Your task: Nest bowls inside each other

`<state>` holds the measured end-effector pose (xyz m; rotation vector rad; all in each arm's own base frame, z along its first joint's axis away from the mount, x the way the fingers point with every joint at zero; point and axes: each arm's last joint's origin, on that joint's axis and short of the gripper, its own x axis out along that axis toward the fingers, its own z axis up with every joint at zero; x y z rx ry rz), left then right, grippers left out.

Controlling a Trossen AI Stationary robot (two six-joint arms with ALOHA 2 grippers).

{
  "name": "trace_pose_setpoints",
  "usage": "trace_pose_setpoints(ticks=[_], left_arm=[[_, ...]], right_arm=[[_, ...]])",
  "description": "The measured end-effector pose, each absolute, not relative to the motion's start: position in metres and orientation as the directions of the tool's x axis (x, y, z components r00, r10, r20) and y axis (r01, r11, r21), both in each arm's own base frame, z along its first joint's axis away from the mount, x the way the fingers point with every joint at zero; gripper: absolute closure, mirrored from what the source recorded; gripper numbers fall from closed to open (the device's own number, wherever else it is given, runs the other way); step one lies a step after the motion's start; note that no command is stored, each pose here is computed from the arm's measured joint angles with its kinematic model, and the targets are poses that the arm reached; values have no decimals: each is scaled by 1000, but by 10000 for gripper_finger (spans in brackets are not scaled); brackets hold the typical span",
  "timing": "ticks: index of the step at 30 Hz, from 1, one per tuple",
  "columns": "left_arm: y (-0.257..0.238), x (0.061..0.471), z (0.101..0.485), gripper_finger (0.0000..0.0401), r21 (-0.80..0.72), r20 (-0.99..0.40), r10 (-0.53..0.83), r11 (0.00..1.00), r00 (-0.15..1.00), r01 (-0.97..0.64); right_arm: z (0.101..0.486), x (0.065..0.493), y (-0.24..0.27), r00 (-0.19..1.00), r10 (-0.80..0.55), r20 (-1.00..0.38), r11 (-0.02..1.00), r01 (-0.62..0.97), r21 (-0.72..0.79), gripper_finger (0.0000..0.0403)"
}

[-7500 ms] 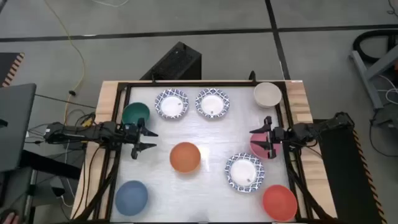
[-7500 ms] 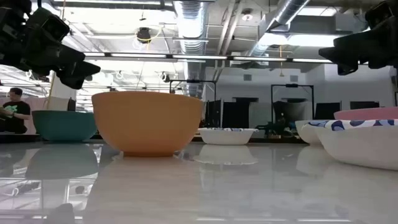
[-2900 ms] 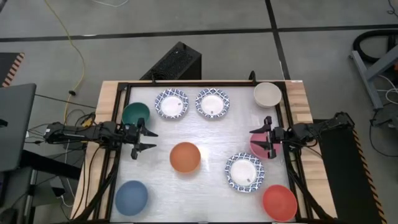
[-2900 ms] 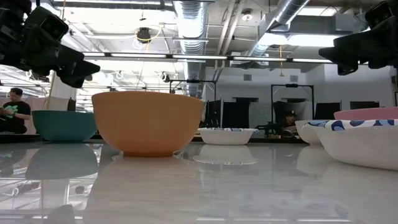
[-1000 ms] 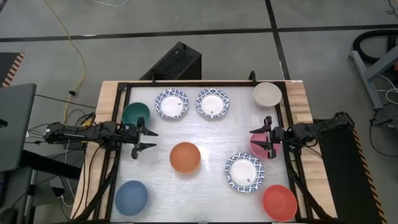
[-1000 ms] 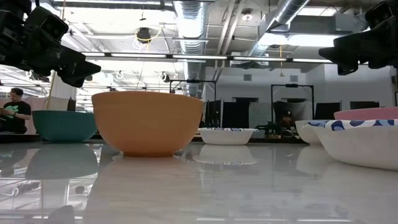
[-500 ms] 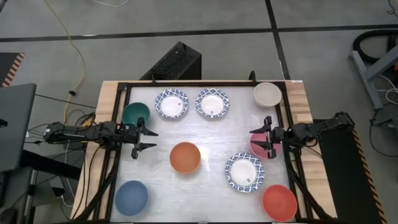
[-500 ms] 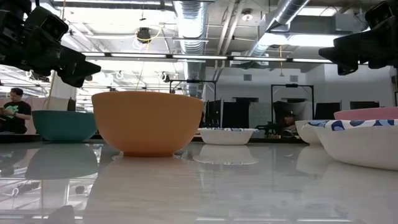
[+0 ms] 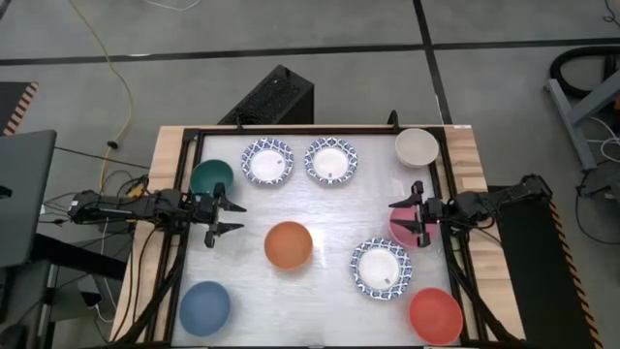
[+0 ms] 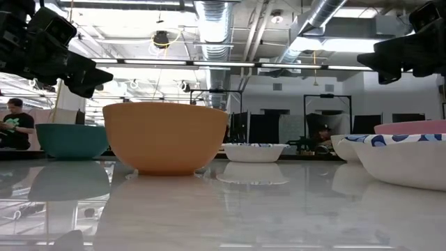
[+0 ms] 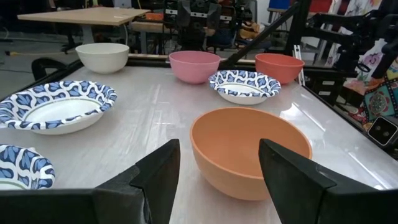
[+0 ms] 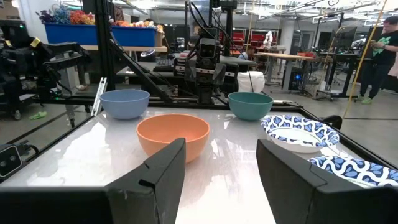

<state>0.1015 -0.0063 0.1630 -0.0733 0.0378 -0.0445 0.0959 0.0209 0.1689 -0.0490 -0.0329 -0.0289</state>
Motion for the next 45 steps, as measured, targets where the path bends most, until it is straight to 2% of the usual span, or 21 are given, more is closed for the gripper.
trace_pose_setpoints(ticks=[42, 45], left_arm=[[-6, 101, 163, 193, -74, -36, -46, 996, 998, 43], [-6, 101, 163, 193, -135, -36, -46, 990, 998, 41]], right_arm=[[169, 96, 21, 999, -28, 34, 998, 30, -48, 186], [169, 96, 21, 999, -28, 33, 998, 30, -49, 186]])
